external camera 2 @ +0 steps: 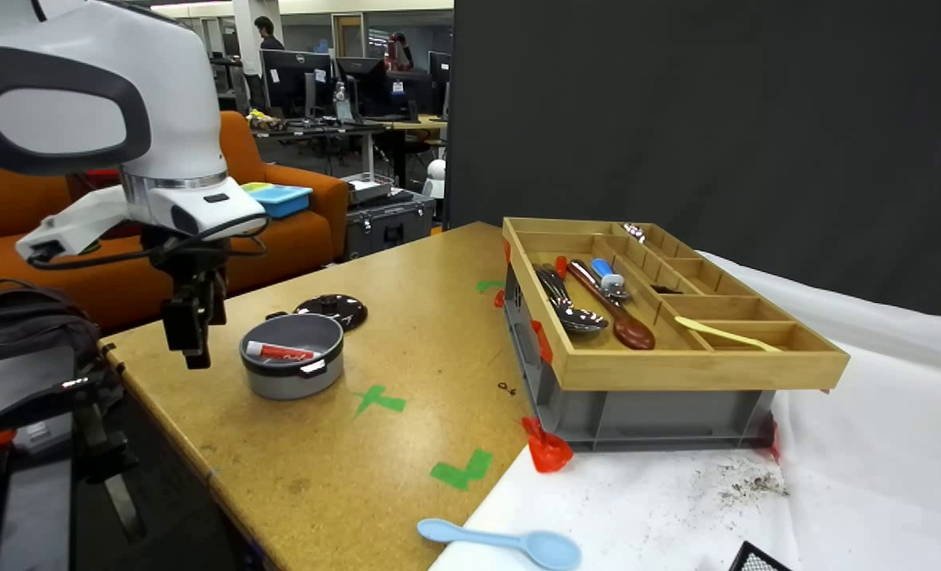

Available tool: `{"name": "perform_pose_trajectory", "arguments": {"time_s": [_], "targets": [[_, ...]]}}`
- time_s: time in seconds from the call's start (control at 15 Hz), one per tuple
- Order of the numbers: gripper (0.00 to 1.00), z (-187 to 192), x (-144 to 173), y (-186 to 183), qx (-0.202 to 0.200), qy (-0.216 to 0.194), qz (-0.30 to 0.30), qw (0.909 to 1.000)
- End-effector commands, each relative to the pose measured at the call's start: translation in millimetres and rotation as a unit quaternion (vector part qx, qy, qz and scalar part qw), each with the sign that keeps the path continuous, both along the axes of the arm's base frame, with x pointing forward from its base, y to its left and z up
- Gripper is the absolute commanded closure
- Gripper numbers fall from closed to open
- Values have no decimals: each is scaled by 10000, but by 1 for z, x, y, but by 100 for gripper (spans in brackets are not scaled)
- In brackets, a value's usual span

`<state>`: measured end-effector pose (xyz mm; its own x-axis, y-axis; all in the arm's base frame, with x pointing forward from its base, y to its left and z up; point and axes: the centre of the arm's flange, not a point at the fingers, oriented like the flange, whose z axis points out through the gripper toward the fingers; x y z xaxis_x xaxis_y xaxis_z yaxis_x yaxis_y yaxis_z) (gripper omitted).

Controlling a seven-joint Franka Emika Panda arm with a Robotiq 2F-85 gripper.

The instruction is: Push the grey pot backwards

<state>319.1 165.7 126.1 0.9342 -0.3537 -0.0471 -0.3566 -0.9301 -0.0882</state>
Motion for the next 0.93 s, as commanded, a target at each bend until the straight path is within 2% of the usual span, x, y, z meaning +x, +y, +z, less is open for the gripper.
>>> {"name": "perform_pose_trajectory", "arguments": {"time_s": [0.0, 0.07, 0.2, 0.27, 0.33, 0.4, 0.53, 0.6, 0.73, 0.8, 0.87], "targets": [[39, -21, -3, 13, 63, -65, -36, 10000], [45, -26, -1, 17, 67, -42, 3, 10000], [50, -36, 5, 23, 86, -28, 63, 9999], [56, -40, 9, 26, 110, -39, 78, 9999], [59, -45, 14, 28, 98, -90, 53, 9999], [57, -48, 22, 28, 79, -149, -17, 9999], [63, -54, 37, 23, -25, -326, -187, 9993], [72, -55, 45, 18, -84, -391, -272, 9988], [83, -54, 61, 6, -212, -544, -458, 9972], [96, -52, 69, 2, -274, -625, -537, 9962], [100, -51, 75, -2, -322, -691, -601, 9953]]}}
